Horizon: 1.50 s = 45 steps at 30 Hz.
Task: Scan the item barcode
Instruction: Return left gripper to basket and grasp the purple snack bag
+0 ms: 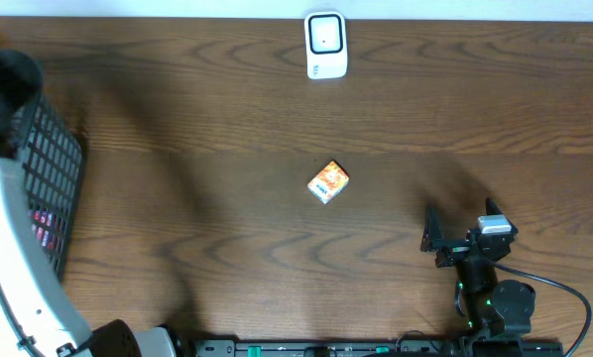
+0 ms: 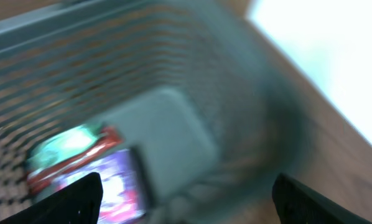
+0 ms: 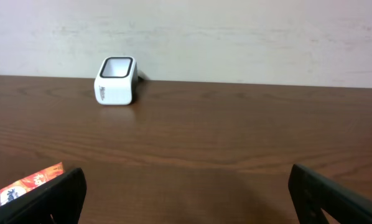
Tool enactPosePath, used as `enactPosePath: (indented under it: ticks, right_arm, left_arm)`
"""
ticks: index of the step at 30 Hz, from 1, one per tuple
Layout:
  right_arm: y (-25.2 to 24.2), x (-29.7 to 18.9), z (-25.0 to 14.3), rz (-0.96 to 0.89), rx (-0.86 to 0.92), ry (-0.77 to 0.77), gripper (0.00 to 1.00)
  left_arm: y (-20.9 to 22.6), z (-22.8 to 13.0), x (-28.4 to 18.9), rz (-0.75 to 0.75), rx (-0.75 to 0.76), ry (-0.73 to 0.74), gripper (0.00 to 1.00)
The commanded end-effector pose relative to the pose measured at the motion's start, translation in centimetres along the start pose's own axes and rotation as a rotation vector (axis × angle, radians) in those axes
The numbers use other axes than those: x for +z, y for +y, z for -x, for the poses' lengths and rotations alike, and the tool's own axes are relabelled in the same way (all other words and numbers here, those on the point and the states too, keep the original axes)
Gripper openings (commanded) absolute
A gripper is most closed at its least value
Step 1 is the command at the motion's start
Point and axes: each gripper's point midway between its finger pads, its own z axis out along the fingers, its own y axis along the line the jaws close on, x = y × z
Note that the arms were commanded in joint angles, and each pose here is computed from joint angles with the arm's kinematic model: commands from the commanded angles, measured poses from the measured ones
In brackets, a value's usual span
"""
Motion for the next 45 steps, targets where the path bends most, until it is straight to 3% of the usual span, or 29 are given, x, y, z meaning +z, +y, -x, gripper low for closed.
enactPosePath:
  ticks: [1,8,17,31,32,33,34,35,36,41,45]
  right_arm:
    - [-0.1,0.0,0.0,-0.006,0.011,-0.001,0.99]
    - [-0.1,0.0,0.0,-0.006,0.011,-0.001,0.99]
    - [-0.1,0.0,0.0,-0.006,0.011,-0.001,0.99]
    - [-0.1,0.0,0.0,-0.006,0.011,-0.001,0.99]
    - [-0.1,0.0,0.0,-0.006,0.011,-0.001,0.99]
    - [-0.1,0.0,0.0,-0.005,0.011,-0.001,0.99]
    - [-0.1,0.0,0.0,-0.006,0.011,-0.001,0.99]
    - [-0.1,0.0,0.0,-0.006,0.011,-0.001,0.99]
    - [-0.1,0.0,0.0,-0.005,0.011,-0.001,0.99]
    - [-0.1,0.0,0.0,-0.006,0.011,-0.001,0.99]
    - [-0.1,0.0,0.0,-0.006,0.011,-0.001,0.99]
  left_arm:
    - [3.5,-0.6,1.8,0.038,-0.088,0.066,0.87]
    - [7.9,-5.9,7.1,0.140,-0.137,0.269,0.87]
    - [9.5,-15.3,14.2,0.257,-0.084,0.585,0.87]
    - [10.3,-21.5,19.4,0.329,-0.039,0.790,0.87]
    - [10.4,-22.1,19.5,0.336,-0.035,0.809,0.81]
    - [10.5,-22.5,19.6,0.342,-0.031,0.827,0.70]
    - [10.6,-22.8,19.6,0.347,-0.028,0.840,0.51]
    - [10.7,-23.1,19.6,0.351,-0.026,0.851,0.25]
    - [10.7,-23.2,19.5,0.353,-0.024,0.857,0.08]
    - [10.5,-21.8,18.5,0.349,-0.024,0.848,0.07]
    - [9.7,-17.5,16.3,0.315,-0.049,0.769,0.07]
